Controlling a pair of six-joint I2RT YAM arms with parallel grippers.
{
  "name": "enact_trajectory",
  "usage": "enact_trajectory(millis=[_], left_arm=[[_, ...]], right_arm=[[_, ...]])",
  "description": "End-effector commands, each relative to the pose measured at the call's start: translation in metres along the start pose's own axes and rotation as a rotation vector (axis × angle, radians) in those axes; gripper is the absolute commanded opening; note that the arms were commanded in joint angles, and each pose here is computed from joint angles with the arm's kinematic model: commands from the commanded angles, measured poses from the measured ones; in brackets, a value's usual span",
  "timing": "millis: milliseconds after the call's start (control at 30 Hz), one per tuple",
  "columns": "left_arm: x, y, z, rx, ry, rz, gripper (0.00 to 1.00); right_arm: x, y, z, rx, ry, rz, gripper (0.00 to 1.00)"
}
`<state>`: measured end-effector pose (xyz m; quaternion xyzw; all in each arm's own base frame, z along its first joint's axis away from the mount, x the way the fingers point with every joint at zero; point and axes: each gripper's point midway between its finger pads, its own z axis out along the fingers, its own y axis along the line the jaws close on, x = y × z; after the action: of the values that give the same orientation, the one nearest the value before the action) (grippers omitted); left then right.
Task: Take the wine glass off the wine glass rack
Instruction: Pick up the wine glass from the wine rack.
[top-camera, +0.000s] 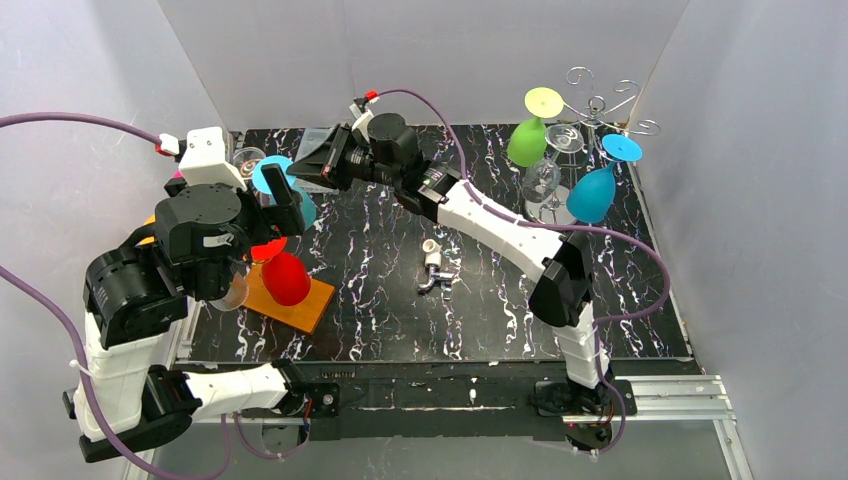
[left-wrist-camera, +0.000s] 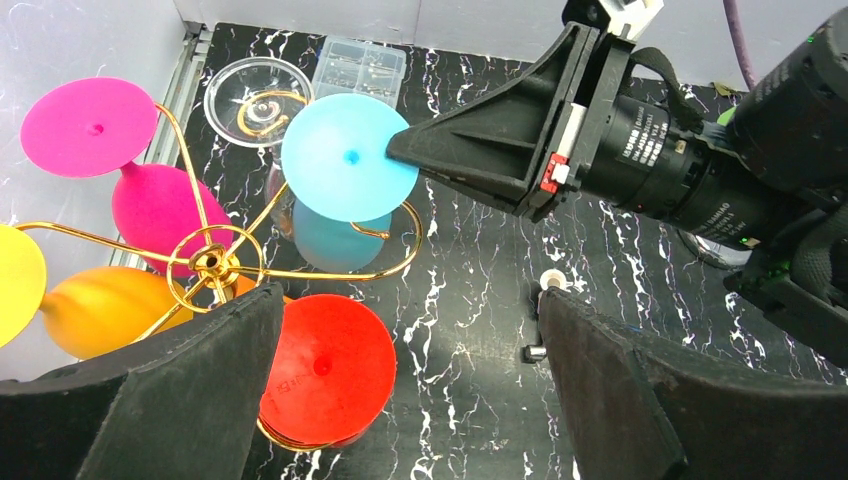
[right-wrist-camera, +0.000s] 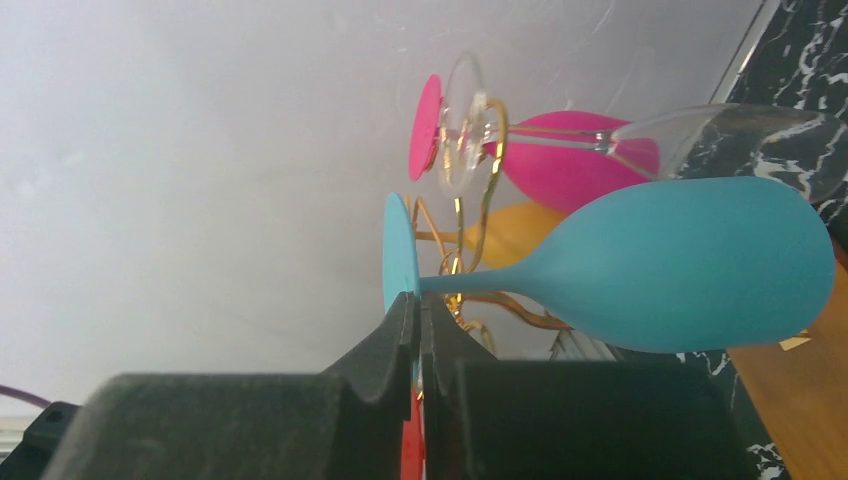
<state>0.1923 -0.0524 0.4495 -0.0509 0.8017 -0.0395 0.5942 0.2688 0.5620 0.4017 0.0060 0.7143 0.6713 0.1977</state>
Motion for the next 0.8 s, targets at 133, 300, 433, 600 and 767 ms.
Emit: enact_trajectory(millis=[133, 300, 433, 600, 767], left_arm=[[-0.004, 0.004, -0.001, -0.017, -0.017, -0.014, 0.99], [-0.003, -0.004, 0.002, 0.000, -0.008, -0.017, 0.99], [-0.003, -0.015, 0.006, 0.023, 0.000, -0.022, 0.99], [-0.009, -0.037, 0.013, 0.066, 0.012, -0.040, 0.99], [-0.020, -0.070, 0.023, 0.125, 0.023, -0.072, 0.89]], right_arm=[[-0.027, 0.029, -0.011, -0.056, -0.072, -0.027, 0.01], [-0.042, 0.031, -0.025, -0.049, -0.106, -0.032, 0.01], [-0.053, 0.026, -0.041, -0.014, -0.129, -0.036, 0.01], [-0.073, 0.027, -0.068, 0.005, -0.177, -0.049, 0.01], [-0.091, 0.027, -0.108, 0.017, -0.242, -0.058, 0.01]])
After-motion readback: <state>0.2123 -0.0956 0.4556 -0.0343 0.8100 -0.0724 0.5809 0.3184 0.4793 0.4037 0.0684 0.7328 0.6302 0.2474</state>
